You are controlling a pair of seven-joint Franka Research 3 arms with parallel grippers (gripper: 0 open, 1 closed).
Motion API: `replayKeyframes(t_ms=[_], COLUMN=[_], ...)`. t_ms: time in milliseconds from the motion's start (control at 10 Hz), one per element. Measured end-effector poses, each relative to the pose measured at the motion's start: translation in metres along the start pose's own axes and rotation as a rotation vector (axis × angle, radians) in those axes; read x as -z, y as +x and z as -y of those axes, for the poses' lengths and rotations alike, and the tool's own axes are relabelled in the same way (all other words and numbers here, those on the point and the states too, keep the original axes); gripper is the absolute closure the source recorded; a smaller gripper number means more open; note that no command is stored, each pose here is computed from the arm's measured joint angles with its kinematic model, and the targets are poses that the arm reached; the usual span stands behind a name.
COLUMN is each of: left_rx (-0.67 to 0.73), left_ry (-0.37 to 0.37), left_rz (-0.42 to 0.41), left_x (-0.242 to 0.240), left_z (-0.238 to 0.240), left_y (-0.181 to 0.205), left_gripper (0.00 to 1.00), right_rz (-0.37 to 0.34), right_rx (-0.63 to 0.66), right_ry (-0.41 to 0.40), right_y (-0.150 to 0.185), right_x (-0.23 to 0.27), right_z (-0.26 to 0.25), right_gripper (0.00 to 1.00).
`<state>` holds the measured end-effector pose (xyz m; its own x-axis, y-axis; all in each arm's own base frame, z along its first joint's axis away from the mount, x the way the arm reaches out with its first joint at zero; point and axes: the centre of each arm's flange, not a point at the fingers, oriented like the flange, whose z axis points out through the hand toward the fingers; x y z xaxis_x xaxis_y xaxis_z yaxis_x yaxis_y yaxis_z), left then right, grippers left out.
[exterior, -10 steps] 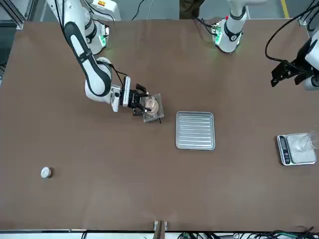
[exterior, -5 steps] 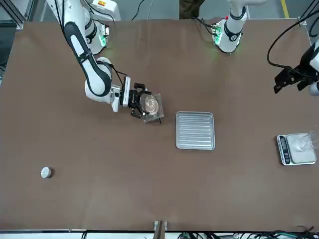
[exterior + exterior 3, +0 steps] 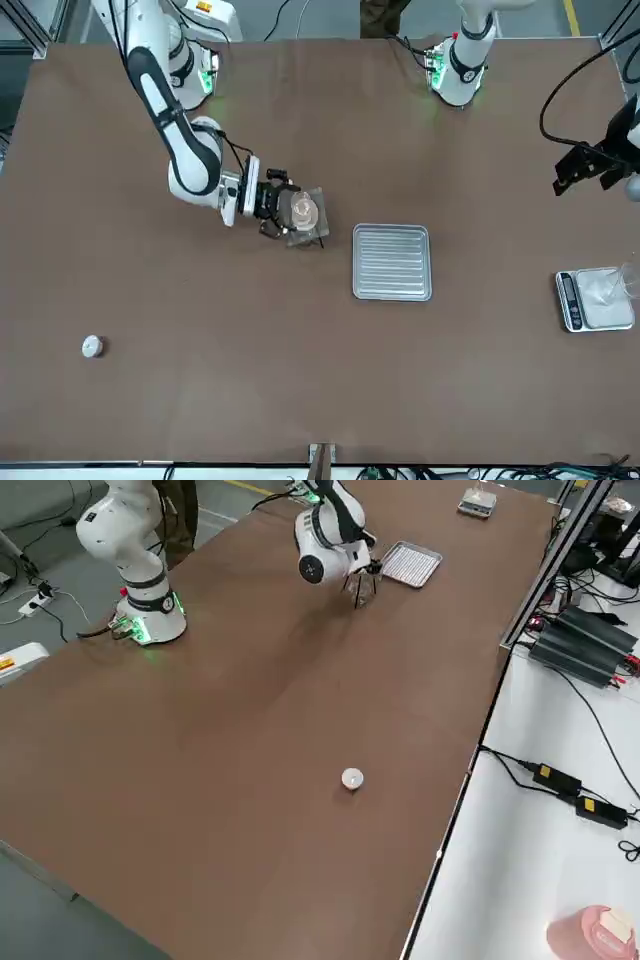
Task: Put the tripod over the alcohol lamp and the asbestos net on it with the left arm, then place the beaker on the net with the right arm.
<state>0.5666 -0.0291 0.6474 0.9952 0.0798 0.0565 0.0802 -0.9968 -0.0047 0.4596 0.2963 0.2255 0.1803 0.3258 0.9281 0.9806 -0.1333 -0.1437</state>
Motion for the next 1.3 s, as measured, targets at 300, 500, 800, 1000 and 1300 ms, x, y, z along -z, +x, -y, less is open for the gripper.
replayKeyframes(t_ms=[300,500,800,1000,1300], left_rx=[0.000,0.000,0.000,0.000,0.000], left_ry=[0.000,0.000,0.000,0.000,0.000], left_rz=[-0.001,-0.002,-0.002,-0.002,-0.003], left_x=[0.001,0.001,0.001,0.001,0.001], left_z=[0.000,0.000,0.000,0.000,0.000], left_y=[0.000,0.000,0.000,0.000,0.000], left_gripper=[0.01,0.01,0.01,0.01,0.01], right_rz=[-0.002,-0.036,-0.076,-0.065,-0.002], right_rx=[-0.019,-0.026,-0.010,0.024,0.079], right_ry=[-0.015,-0.019,-0.094,-0.137,-0.175], right_y=[-0.008,-0.006,0.004,0.011,0.033], right_x=[0.012,0.025,0.074,0.112,0.153], right_z=[-0.004,-0.009,-0.038,-0.055,-0.084], right_gripper=[0.00,0.00,0.00,0.00,0.00])
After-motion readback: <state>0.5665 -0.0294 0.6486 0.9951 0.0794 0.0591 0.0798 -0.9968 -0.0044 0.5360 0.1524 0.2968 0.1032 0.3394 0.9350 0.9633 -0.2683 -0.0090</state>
